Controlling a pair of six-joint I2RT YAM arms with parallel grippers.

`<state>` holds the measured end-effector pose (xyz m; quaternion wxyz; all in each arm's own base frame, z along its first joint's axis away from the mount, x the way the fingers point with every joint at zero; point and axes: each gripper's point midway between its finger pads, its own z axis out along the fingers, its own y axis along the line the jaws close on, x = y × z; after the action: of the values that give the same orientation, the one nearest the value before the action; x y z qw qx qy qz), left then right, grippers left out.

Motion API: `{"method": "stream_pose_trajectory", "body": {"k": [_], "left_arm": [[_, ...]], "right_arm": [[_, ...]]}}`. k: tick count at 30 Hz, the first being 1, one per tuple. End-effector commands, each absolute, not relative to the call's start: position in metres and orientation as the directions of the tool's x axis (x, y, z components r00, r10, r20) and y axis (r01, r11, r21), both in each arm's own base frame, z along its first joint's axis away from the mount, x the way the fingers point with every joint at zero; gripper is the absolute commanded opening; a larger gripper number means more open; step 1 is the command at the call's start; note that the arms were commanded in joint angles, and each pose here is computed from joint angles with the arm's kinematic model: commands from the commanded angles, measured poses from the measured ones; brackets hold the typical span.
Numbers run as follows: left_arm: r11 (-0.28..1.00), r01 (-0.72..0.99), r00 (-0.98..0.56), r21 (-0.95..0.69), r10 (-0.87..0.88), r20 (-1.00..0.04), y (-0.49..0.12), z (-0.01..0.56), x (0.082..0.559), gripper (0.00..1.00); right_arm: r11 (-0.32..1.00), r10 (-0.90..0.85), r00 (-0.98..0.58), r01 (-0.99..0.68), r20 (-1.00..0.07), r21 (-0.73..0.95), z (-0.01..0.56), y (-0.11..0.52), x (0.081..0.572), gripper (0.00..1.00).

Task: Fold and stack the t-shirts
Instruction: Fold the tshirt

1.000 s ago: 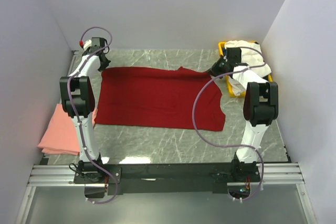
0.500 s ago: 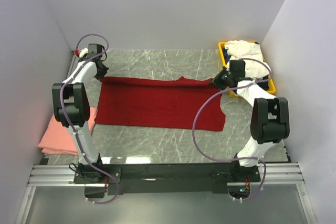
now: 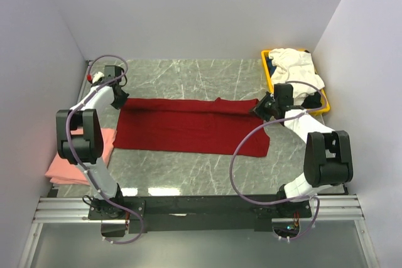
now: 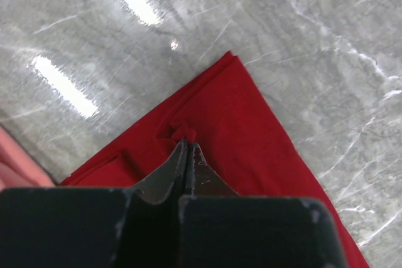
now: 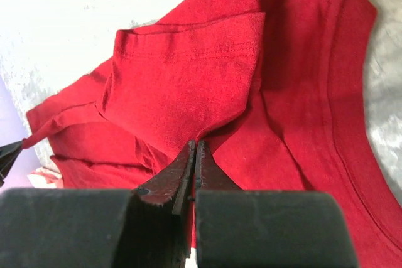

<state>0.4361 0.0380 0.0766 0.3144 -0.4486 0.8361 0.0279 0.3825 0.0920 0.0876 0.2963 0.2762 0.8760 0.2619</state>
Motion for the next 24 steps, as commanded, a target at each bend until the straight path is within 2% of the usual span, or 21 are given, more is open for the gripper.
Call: {"method": "stream_pose_trajectory", "body": {"k": [1, 24], "left_arm": [[0.567, -0.764, -0.314, -0.310, -0.745, -0.589, 0.042, 0.107, 0.439, 0.01], [0.512, -0.803, -0.269, -0.305, -0.768, -0.581, 0.047, 0.094, 0.405, 0.01]], "right_arm": [[0.730, 0.628, -0.639, 0.287, -0.444, 0.620, 0.105, 0.087, 0.381, 0.00], [0.754, 0.613, -0.651, 0.313, -0.448, 0.578, 0.089, 0.078, 0.351, 0.00]]}}
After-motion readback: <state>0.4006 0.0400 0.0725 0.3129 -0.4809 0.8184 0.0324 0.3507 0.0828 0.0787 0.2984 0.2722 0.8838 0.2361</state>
